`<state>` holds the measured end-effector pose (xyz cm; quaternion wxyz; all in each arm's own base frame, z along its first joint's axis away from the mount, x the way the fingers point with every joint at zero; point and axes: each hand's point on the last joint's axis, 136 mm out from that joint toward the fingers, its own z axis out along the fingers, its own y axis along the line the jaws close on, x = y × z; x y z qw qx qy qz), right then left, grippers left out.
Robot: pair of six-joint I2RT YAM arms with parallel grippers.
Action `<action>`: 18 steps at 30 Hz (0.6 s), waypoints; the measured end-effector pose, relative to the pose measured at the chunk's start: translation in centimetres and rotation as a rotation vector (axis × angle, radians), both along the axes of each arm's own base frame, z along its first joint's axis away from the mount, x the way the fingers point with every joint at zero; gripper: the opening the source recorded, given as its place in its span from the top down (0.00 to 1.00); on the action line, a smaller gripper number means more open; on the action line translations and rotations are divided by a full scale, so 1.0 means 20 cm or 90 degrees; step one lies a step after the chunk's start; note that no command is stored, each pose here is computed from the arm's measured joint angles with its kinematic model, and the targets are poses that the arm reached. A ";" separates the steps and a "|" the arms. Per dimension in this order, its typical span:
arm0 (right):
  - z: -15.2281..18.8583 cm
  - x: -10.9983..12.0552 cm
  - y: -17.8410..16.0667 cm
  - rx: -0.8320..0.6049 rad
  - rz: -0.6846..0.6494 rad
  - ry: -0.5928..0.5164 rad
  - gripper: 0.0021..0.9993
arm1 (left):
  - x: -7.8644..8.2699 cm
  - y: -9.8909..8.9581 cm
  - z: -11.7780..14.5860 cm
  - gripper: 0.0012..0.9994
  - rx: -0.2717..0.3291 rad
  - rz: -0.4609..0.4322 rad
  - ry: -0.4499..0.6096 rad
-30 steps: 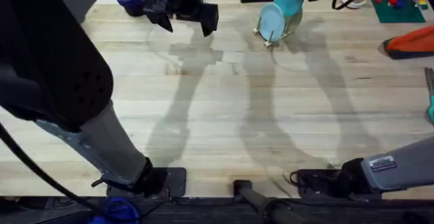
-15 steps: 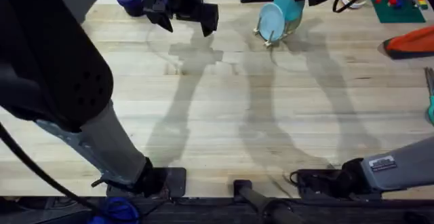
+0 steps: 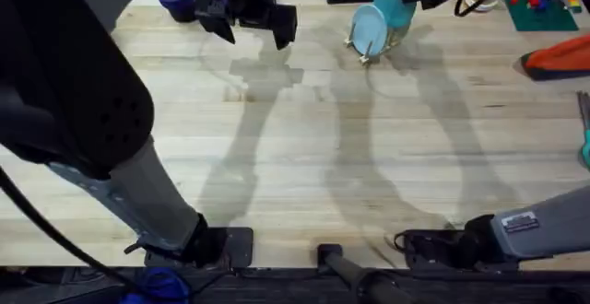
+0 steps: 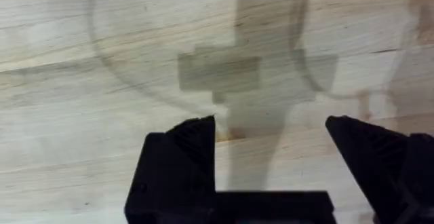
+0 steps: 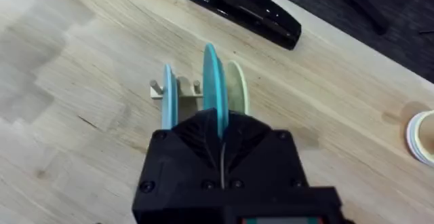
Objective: Pick up the plates from the table one by one and place each into a slot on the dish rack.
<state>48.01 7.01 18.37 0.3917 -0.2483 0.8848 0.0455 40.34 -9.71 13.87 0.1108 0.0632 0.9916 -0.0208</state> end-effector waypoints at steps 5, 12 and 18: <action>0.00 0.00 0.00 -0.003 0.003 0.000 0.97 | 0.00 0.00 0.00 0.01 0.000 0.000 0.000; -0.11 0.01 0.00 -0.006 0.005 0.027 0.97 | 0.00 0.00 0.00 0.01 0.000 0.000 0.000; -0.13 0.01 0.00 -0.006 0.005 0.036 0.97 | 0.00 0.00 0.00 0.01 0.000 0.000 0.000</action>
